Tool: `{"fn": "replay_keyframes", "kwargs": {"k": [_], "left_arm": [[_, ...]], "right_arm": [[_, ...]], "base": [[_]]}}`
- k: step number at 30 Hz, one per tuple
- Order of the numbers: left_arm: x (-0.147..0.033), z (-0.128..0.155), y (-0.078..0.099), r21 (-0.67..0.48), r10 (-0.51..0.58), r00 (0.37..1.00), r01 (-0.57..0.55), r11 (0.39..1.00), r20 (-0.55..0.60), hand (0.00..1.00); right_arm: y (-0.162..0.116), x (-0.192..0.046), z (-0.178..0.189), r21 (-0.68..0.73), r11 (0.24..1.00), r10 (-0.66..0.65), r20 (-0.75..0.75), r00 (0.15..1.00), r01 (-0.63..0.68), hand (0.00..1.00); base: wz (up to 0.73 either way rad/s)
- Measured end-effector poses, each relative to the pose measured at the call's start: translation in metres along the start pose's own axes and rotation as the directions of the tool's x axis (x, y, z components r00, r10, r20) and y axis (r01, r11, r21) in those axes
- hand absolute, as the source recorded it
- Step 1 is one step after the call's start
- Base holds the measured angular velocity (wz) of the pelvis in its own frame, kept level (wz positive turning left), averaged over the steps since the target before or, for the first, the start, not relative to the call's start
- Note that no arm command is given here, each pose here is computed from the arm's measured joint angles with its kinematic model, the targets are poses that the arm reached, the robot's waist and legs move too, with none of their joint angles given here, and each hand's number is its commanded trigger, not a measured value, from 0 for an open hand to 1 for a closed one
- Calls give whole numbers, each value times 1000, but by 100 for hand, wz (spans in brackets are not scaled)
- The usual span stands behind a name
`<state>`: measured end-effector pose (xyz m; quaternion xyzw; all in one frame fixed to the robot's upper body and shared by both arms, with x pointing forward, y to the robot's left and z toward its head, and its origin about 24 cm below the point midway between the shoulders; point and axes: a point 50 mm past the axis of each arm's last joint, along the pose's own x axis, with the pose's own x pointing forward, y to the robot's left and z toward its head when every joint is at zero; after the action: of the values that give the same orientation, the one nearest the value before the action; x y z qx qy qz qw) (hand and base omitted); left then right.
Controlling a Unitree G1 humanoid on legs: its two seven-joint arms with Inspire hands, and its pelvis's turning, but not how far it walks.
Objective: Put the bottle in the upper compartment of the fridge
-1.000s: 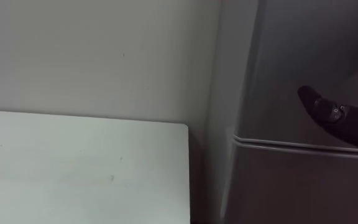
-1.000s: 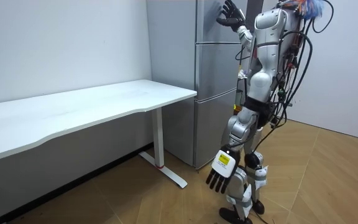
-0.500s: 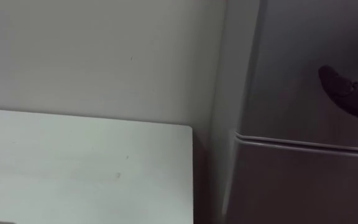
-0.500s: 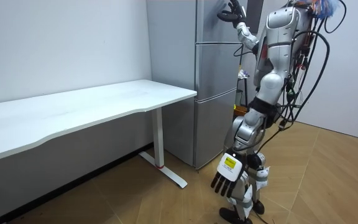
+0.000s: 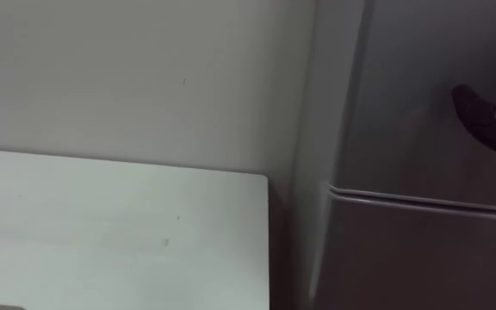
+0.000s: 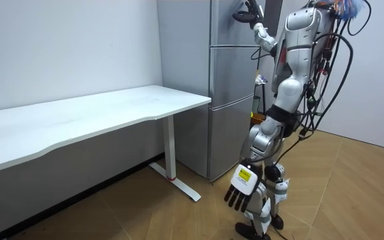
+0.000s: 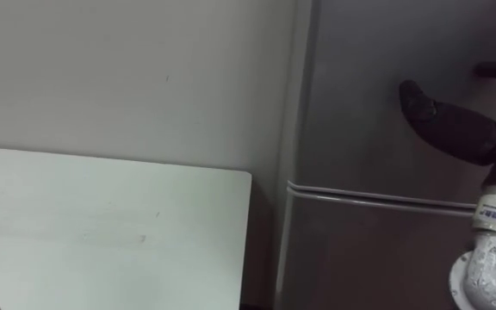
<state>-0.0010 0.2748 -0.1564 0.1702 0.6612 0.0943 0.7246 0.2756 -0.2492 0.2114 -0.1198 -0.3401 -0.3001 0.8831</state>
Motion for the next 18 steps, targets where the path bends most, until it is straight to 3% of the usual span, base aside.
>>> {"fn": "replay_keyframes", "kwargs": {"k": [18], "left_arm": [[0, 1, 1, 24, 3, 1000, -3, 1000, 7, 0]], "right_arm": [[-3, 3, 0, -13, 1000, 8, -5, 1000, -8, 0]], "base": [[0]]}}
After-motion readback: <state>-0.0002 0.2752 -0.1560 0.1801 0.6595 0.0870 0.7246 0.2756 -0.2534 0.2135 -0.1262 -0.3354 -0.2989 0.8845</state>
